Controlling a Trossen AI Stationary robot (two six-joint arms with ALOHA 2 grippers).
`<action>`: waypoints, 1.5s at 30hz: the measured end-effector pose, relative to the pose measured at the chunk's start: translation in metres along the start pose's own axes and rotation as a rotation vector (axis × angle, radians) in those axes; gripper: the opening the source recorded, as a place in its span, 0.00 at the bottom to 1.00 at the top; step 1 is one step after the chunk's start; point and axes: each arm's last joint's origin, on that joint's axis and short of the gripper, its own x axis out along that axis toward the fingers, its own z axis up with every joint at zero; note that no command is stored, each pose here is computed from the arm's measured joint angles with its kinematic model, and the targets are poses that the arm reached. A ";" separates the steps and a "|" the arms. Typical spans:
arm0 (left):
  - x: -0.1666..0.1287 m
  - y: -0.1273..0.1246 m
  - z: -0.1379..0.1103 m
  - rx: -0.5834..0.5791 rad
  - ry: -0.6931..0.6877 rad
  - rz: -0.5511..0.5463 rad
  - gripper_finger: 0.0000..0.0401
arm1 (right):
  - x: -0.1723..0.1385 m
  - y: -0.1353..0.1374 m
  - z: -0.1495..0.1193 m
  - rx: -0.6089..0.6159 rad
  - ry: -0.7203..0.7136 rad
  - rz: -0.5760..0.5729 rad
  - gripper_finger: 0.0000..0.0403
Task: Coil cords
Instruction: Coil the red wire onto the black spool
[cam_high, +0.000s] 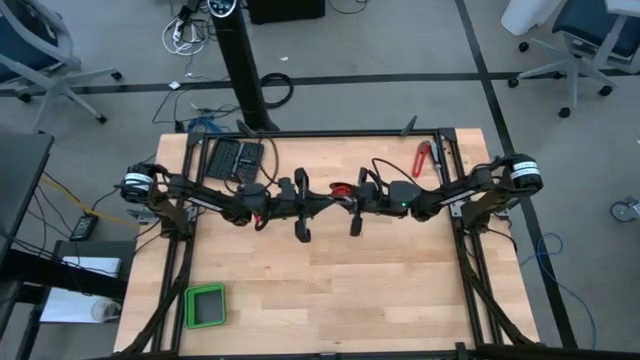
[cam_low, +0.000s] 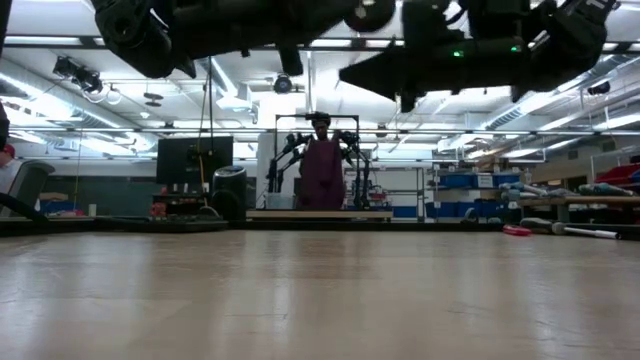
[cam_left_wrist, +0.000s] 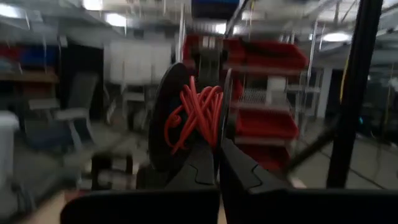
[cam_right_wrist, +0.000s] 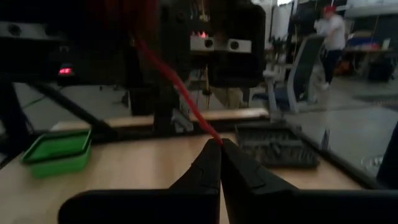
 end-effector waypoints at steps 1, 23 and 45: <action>0.000 0.001 -0.003 -0.013 0.035 0.001 0.00 | -0.004 0.000 0.000 -0.001 0.020 0.005 0.00; -0.016 0.018 -0.053 -0.192 0.598 0.089 0.00 | -0.042 -0.006 -0.004 0.133 0.456 0.035 0.00; -0.016 0.018 -0.080 -0.278 0.686 0.051 0.00 | -0.038 -0.005 0.002 0.127 0.402 0.077 0.05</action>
